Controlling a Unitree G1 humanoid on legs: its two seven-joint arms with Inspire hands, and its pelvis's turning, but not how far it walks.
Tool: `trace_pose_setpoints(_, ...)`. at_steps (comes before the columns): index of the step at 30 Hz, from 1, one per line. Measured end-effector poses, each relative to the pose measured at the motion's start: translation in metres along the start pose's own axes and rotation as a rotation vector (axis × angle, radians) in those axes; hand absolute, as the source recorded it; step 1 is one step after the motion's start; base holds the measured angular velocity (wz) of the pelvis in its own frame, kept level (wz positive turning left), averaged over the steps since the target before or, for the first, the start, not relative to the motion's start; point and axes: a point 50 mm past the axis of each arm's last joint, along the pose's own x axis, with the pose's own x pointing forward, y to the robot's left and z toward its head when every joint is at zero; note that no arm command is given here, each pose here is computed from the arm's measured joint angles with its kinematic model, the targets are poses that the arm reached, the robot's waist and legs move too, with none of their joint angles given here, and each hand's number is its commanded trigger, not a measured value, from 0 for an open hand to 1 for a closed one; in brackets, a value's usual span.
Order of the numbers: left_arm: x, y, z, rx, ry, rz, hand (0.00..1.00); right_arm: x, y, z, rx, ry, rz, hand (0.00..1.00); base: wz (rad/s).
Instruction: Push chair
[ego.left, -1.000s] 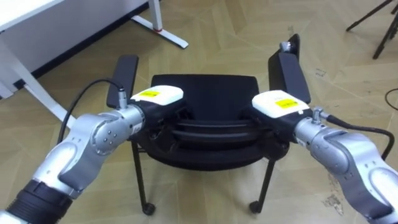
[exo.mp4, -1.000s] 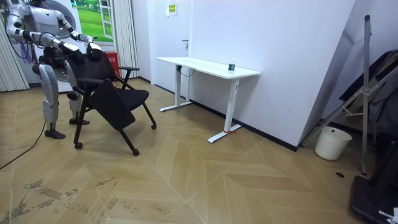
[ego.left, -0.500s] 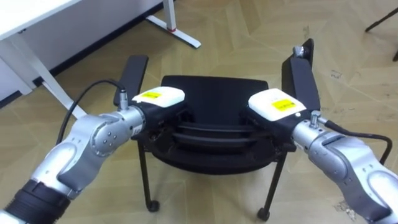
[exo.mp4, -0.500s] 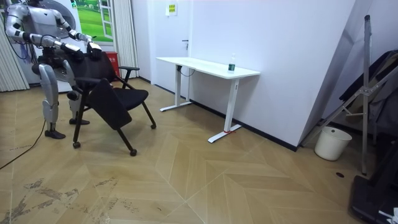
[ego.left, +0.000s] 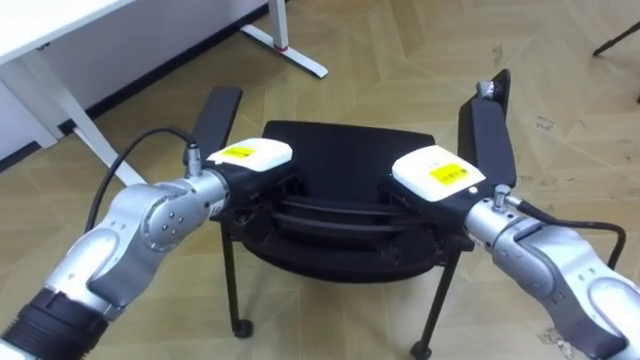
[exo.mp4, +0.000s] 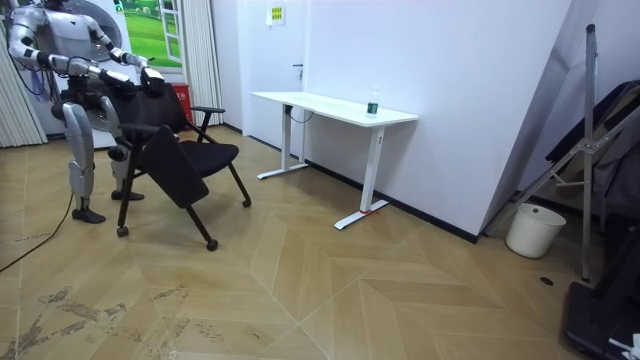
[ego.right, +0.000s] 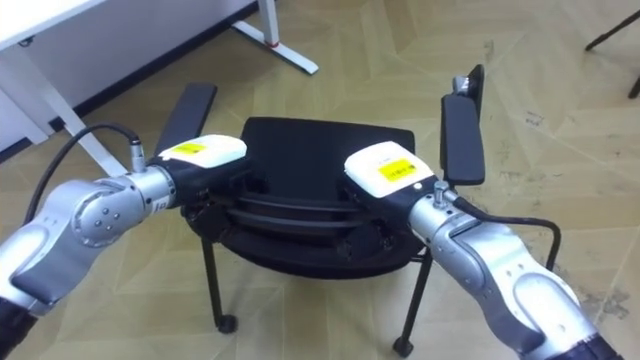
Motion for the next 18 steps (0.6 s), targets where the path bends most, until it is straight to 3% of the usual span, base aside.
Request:
trace_pose_setpoints(12,0.007,-0.011,-0.010,-0.043,0.027,0.002,1.00,0.013,0.010,-0.004,0.055,-0.038,0.017,1.00,0.04)
trace_pose_setpoints(18,0.010,-0.014,-0.013,-0.060,0.033,0.047,1.00,0.015,0.009,-0.006,0.061,-0.056,-0.025,1.00,0.25)
